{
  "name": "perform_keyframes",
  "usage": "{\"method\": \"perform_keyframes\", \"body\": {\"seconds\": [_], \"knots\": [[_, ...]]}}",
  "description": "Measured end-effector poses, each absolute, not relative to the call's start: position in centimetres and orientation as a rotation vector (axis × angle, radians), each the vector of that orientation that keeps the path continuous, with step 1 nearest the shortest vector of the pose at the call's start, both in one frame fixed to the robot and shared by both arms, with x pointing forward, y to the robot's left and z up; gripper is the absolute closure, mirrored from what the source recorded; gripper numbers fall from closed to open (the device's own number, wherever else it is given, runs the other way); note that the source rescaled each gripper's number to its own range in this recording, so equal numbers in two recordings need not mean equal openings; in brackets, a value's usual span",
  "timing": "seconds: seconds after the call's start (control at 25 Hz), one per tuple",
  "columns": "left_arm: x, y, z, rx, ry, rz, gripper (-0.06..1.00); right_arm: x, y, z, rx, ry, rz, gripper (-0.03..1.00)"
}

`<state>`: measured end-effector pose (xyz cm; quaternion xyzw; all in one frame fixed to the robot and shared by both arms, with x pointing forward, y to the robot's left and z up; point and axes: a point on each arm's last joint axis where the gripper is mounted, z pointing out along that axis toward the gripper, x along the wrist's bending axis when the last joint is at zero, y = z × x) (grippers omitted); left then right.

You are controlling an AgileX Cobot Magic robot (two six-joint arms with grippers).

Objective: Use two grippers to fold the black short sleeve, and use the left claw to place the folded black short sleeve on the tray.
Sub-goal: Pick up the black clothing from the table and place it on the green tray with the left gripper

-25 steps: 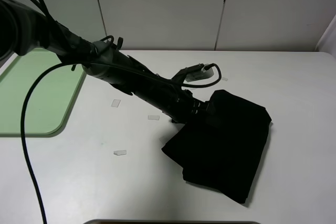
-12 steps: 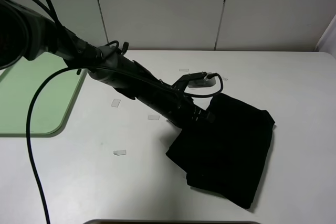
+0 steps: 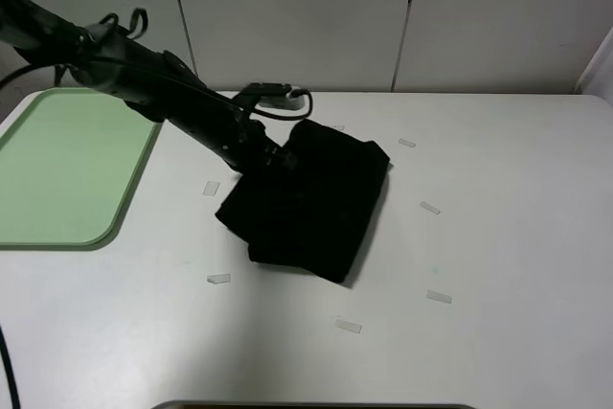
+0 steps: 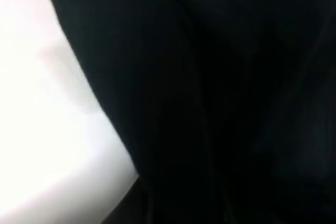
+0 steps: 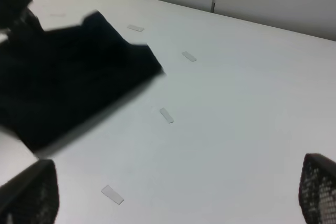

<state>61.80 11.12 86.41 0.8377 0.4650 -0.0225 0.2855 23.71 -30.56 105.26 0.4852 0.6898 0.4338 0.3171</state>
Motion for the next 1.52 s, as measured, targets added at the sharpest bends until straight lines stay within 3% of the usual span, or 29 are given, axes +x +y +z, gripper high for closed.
{"method": "perform_keyframes", "body": {"seconds": [0.6,0.8,1.12,1.52], "knots": [[64.3,26.8,88.6,2.512,1.356,0.322,0.80,23.7,-30.6,105.3,1.277,1.816,1.143,-0.03],[64.5,29.5,88.9,2.426,1.524,0.372,0.80,23.7,-30.6,105.3,1.277,1.816,1.143,-0.03],[65.2,36.1,89.3,2.402,1.607,0.663,0.80,23.7,-30.6,105.3,1.277,1.816,1.143,-0.03],[64.8,39.3,89.5,2.452,1.597,0.745,0.80,23.7,-30.6,105.3,1.277,1.816,1.143,-0.03]]}}
